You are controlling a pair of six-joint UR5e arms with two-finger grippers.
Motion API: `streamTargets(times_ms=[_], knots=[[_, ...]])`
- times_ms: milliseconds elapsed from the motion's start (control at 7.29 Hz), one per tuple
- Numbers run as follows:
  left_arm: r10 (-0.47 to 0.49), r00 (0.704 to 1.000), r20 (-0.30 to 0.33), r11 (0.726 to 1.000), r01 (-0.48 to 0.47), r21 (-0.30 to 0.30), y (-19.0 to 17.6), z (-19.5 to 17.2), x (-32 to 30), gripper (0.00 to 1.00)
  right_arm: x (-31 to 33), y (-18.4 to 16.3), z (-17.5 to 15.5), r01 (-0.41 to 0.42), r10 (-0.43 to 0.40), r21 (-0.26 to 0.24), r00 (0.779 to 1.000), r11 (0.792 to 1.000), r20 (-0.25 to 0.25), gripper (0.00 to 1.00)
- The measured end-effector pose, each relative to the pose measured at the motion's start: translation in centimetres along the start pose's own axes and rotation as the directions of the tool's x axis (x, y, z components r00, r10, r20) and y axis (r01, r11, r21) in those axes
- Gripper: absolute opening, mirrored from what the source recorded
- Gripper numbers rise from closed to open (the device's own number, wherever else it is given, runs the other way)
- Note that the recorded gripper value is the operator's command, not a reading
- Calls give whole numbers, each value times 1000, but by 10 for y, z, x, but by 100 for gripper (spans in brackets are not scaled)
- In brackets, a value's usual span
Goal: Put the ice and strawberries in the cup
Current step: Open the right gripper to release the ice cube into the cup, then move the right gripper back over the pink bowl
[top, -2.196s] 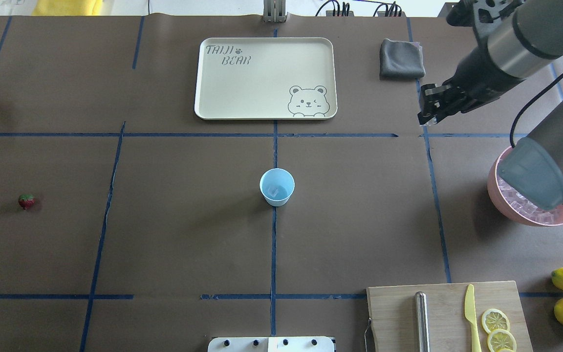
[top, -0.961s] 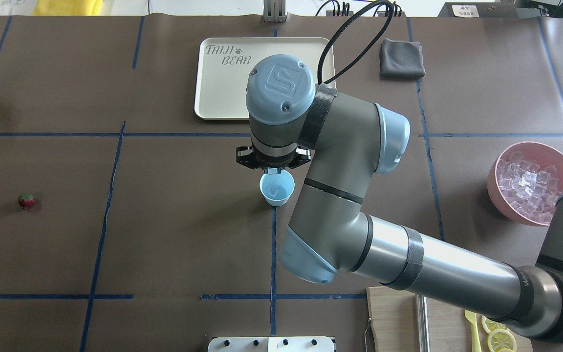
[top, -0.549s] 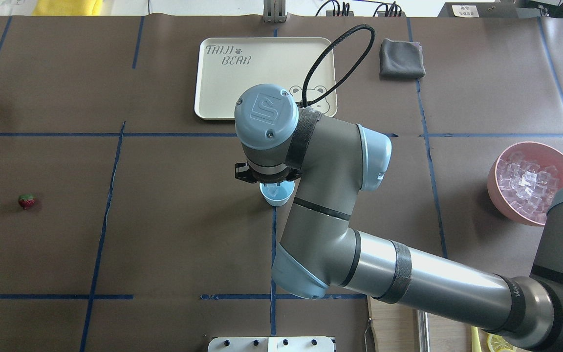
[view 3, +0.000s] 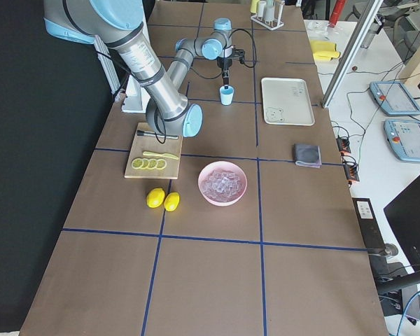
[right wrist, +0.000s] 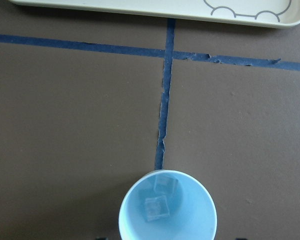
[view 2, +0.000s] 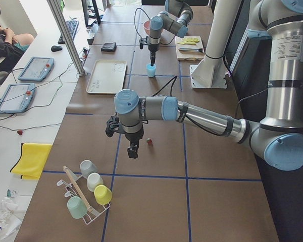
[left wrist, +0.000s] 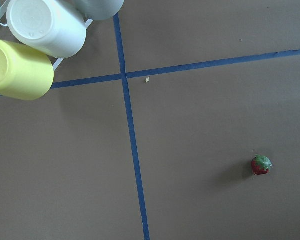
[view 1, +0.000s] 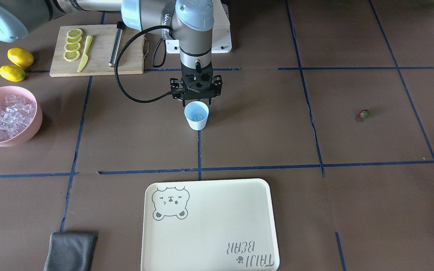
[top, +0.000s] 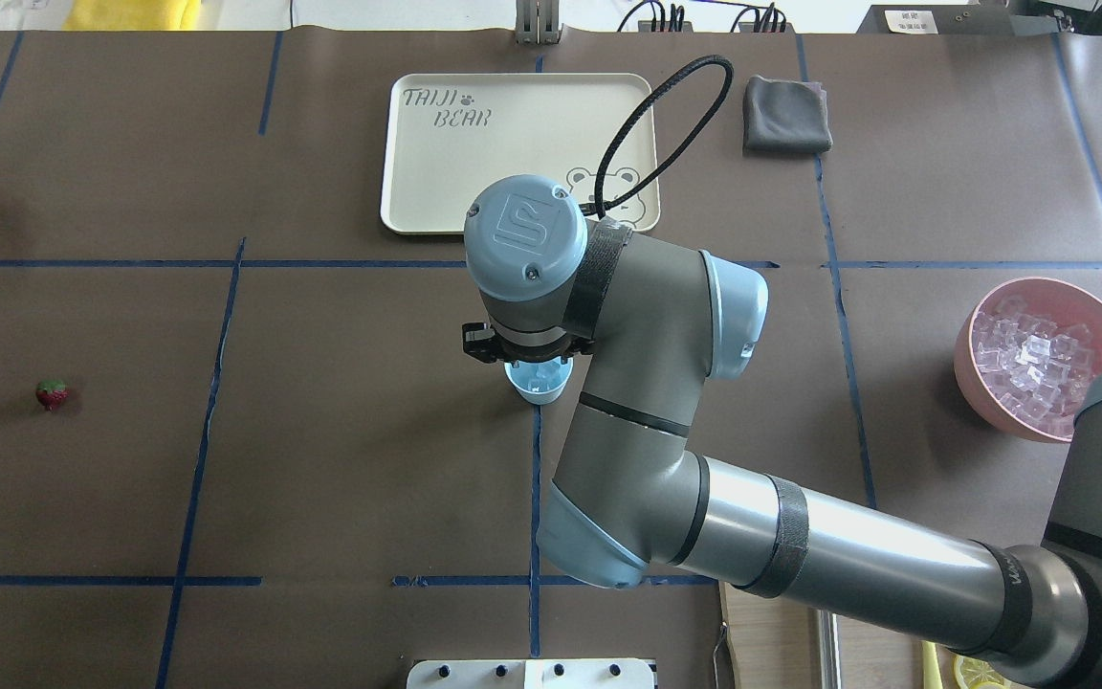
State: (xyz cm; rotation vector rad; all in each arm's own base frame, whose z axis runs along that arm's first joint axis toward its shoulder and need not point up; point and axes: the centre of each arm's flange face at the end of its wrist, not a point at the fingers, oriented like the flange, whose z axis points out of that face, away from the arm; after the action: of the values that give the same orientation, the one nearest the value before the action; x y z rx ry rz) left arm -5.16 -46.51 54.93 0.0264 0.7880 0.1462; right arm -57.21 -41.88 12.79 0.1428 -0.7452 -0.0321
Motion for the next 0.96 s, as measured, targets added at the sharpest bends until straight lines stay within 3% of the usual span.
streamTargets(times_ms=[275, 549, 961], knots=[[3, 1000, 0, 1000, -3, -3, 0, 2, 1, 100, 4, -7, -9, 7, -8, 11, 1000, 1000, 10, 100], [8, 1000, -1, 1000, -8, -10, -2, 5, 4, 100, 33, -26, -39, 13, -14, 21, 999, 1000, 46, 100], [15, 1000, -2, 1000, -15, -16, -3, 8, 7, 100, 168, -34, -88, 140, -141, 14, 989, 990, 49, 100]])
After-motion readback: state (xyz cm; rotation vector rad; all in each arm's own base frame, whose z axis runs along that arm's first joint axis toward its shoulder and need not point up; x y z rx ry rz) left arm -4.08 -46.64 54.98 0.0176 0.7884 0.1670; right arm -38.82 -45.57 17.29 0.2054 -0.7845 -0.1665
